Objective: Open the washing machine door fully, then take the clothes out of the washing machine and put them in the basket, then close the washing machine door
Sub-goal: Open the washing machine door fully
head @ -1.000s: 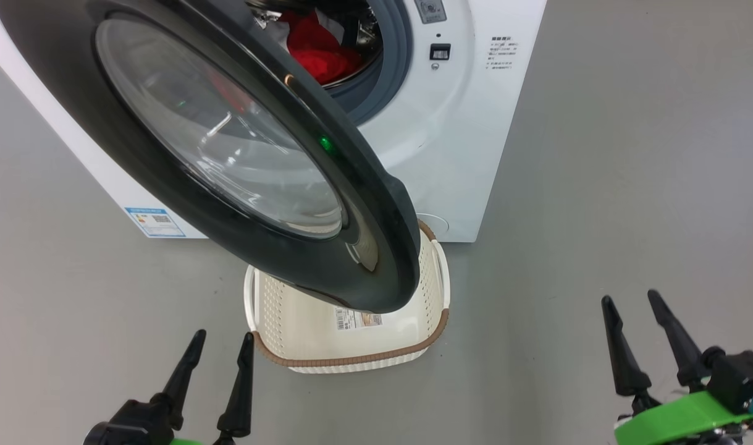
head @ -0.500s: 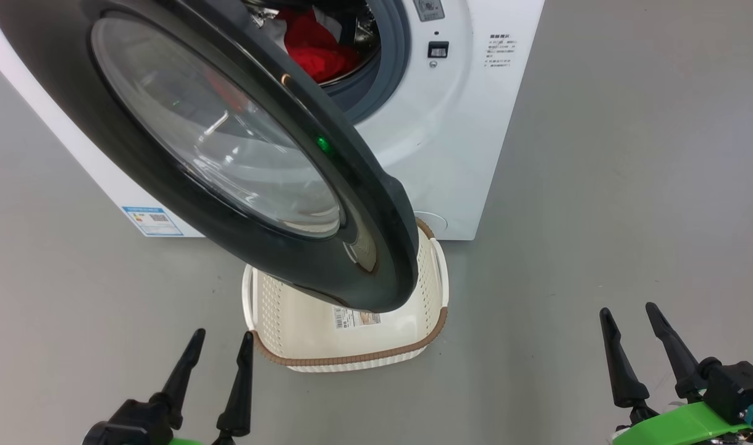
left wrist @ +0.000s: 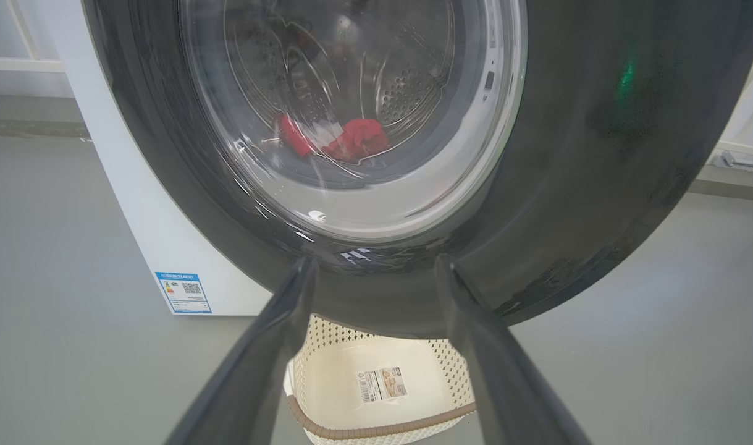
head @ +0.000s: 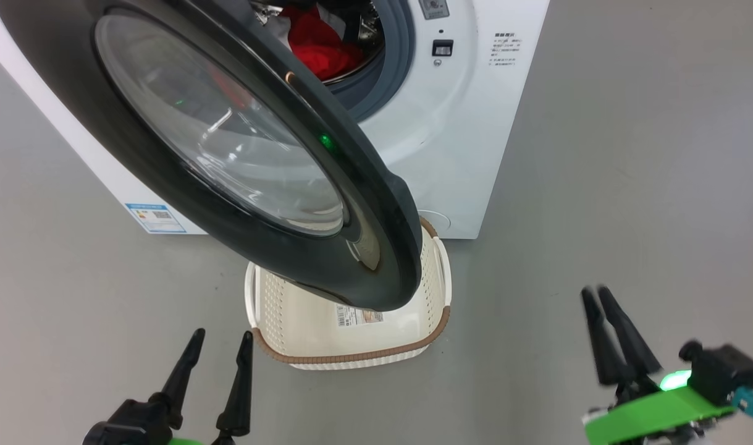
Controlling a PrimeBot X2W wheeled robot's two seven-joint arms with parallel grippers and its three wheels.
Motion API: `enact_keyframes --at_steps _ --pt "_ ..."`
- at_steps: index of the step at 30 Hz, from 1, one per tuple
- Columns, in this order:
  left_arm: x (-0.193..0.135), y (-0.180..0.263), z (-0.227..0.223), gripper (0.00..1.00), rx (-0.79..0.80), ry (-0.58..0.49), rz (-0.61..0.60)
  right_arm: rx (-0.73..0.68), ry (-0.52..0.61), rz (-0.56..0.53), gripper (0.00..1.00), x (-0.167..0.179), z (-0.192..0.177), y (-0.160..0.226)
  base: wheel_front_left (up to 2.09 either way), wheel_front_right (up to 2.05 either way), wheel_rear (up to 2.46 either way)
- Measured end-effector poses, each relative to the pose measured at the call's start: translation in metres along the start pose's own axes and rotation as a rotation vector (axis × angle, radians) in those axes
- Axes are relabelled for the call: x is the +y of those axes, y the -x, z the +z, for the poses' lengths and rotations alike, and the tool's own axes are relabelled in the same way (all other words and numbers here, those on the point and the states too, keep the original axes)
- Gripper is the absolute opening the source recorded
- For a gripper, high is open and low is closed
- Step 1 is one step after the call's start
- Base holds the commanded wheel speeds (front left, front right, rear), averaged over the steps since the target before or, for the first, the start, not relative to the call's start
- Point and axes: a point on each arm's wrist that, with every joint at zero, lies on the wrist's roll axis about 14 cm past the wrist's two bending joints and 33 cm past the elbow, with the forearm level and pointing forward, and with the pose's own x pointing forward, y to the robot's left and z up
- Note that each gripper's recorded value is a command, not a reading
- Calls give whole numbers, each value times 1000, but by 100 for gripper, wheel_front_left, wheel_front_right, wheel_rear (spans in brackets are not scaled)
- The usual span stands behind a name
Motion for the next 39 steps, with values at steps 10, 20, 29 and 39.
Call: enact_keyframes --at_steps 10,20,29,39 --pt "3 2 -2 100 6 1 9 -131 -222 192 0 65 45 -43 0 0 0" --pt "7 4 -5 100 17 11 24 -115 -480 347 0 115 62 -72 0 0 0" --pt "9 2 -4 100 15 21 33 128 -863 392 0 143 38 -87 0 0 0" --pt "11 4 -8 100 27 28 43 405 -1036 419 0 148 11 -90 0 0 0"
